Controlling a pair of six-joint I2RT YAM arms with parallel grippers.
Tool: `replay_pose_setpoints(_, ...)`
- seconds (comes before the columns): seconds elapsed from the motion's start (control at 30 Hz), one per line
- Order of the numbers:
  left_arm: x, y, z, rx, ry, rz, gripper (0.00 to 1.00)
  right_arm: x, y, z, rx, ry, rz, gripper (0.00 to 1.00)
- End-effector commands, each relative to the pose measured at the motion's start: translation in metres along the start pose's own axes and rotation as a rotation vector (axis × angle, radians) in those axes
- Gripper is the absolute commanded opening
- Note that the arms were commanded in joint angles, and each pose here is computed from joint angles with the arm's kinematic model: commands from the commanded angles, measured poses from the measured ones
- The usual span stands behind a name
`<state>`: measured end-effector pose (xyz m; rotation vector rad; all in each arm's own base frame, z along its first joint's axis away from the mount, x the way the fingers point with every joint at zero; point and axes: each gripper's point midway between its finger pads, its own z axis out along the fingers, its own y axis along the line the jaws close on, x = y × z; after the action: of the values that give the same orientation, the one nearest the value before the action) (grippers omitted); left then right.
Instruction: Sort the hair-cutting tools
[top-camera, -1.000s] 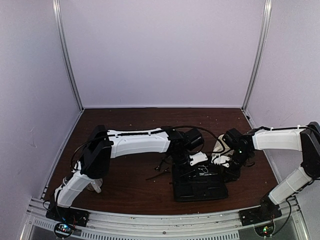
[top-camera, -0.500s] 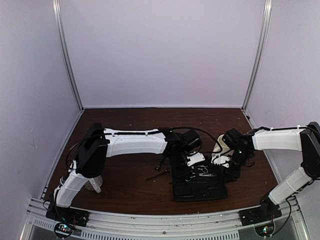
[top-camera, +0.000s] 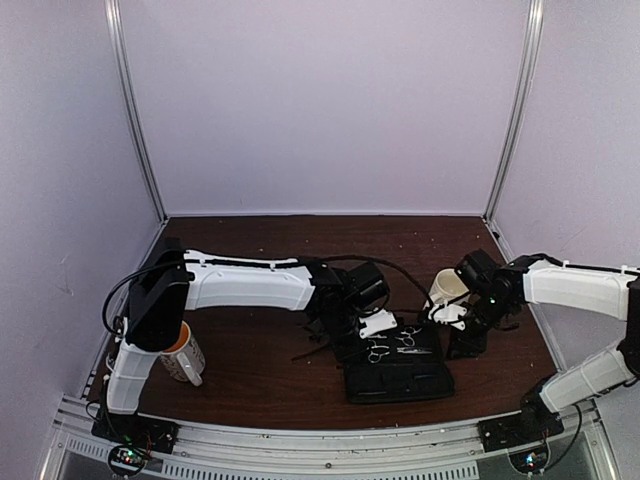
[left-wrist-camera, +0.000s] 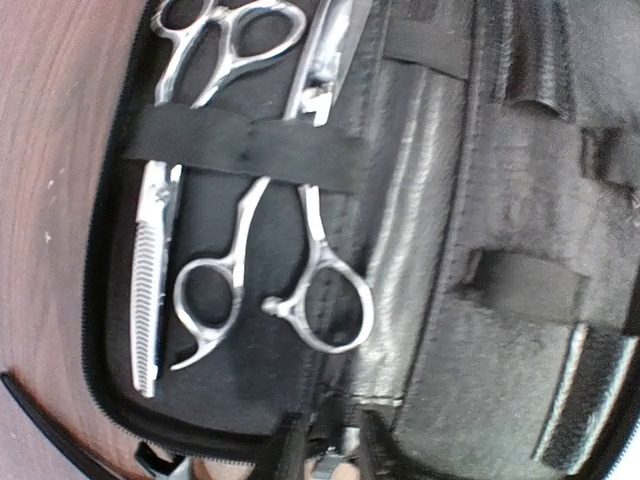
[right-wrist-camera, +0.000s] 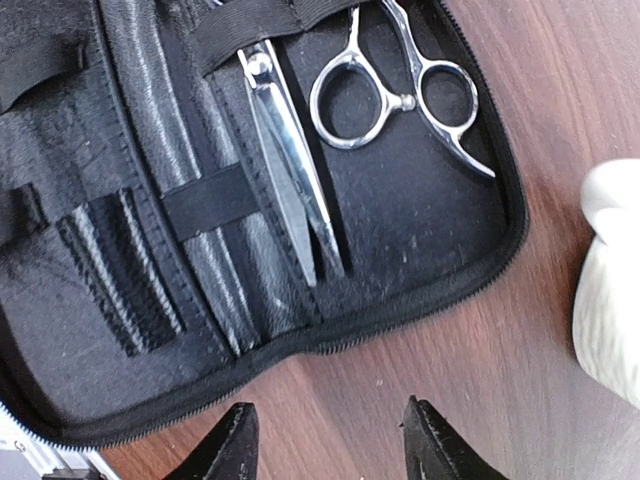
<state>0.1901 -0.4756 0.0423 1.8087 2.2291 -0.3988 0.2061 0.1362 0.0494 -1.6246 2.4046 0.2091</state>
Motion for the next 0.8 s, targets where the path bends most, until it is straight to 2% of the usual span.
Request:
replay_pose_setpoints(0.0, -0.011, -0.02, 0.0, 0.056, -0.023, 0.066, 0.15, 0.011, -0.001, -0.009, 0.024, 0.006, 0.019, 0.51)
replay_pose_setpoints(0.23, -0.019, -0.017, 0.012, 0.051, -0.026, 0.059, 0.08, 0.007, -0.007, -0.017, 0.025, -0.049, 0.075, 0.51)
replay_pose_setpoints(0.5, -0.024, -0.001, 0.02, 0.003, -0.005, 0.036, 0.09, 0.007, -0.012, -0.012, 0.031, -0.055, 0.095, 0.51)
replay_pose_setpoints(0.77, -0.025, 0.001, 0.027, 0.033, 0.014, 0.03, 0.09, 0.008, -0.012, -0.009, 0.02, -0.052, 0.096, 0.51)
